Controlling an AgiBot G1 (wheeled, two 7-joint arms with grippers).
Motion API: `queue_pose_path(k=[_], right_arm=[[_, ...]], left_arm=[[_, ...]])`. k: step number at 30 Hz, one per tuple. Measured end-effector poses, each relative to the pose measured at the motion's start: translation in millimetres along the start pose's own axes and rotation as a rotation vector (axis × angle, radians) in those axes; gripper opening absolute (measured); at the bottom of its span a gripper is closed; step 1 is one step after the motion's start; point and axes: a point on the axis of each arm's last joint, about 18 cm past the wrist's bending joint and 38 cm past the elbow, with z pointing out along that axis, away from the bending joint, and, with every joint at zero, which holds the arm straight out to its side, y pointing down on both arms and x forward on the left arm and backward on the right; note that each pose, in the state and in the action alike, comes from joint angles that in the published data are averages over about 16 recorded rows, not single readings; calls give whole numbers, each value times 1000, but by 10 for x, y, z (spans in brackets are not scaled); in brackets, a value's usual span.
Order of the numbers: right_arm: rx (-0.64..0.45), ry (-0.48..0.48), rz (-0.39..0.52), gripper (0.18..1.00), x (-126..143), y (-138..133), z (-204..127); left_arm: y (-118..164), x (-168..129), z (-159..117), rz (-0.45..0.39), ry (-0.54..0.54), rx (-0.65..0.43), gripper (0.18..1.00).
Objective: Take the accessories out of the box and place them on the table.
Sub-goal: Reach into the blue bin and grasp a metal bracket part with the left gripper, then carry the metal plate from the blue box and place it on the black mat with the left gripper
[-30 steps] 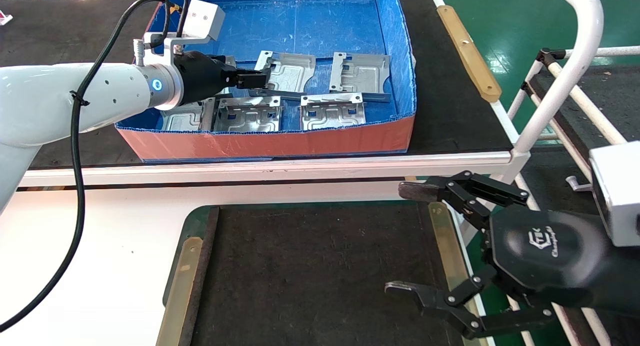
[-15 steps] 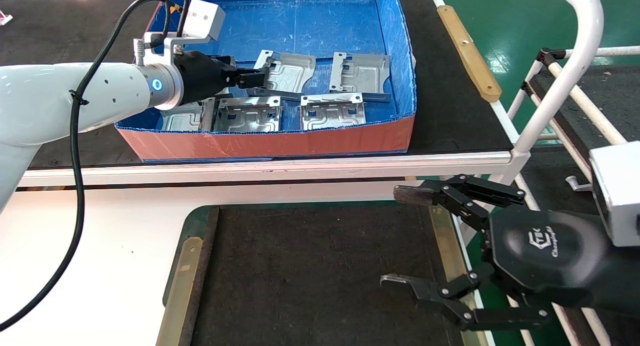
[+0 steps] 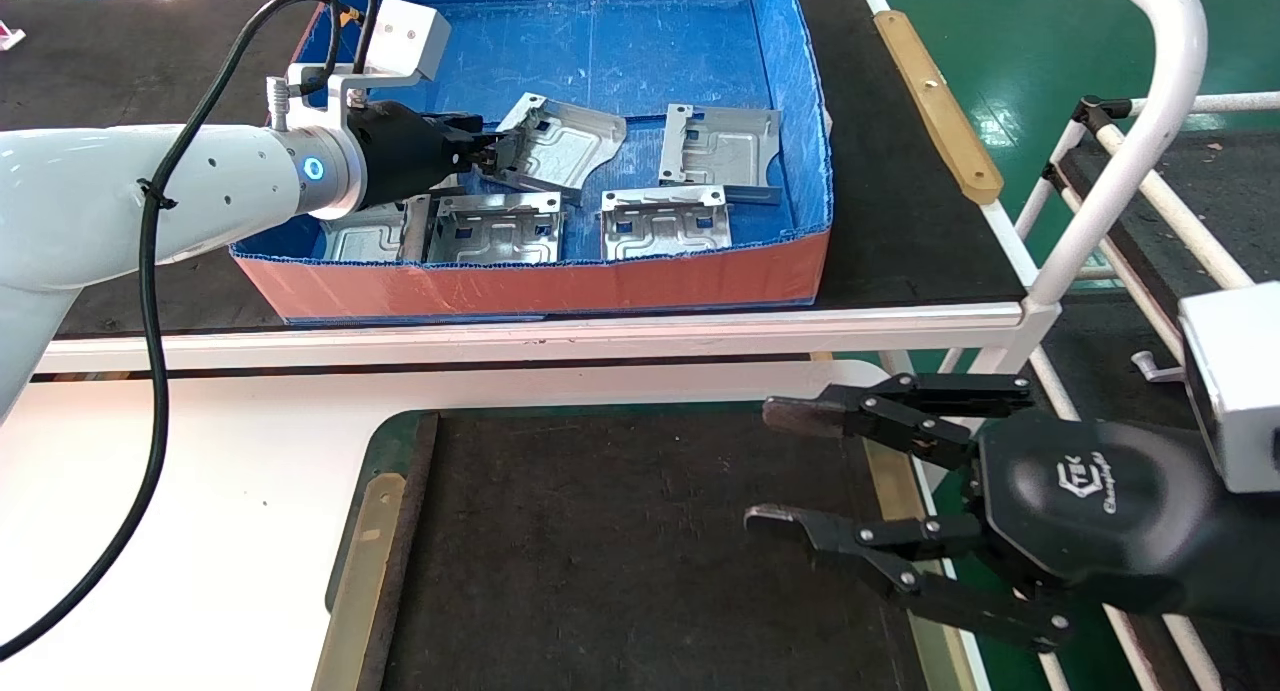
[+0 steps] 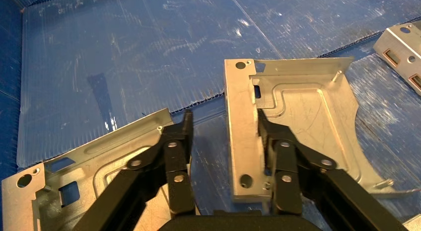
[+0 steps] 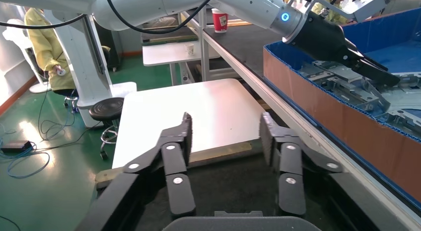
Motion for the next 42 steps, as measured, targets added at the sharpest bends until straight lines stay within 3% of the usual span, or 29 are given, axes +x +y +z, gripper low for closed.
queue_pose_path(k=[8, 15, 21, 32, 42], right_arm=[[0, 0, 0, 457, 0, 0, 0], [0, 0, 0, 323, 0, 0, 0], [0, 0, 0, 248, 0, 0, 0], [0, 0, 0, 195, 0, 0, 0], [0, 0, 0, 191, 0, 0, 0]], left_arm=[[-8, -8, -4, -2, -1, 4, 399], [-93, -20, -30, 12, -3, 37, 313], [-303, -24, -152, 51, 7, 132, 278], [-676, -28, -767, 143, 79, 365, 276], [-503, -69, -1358, 222, 203, 397, 276]])
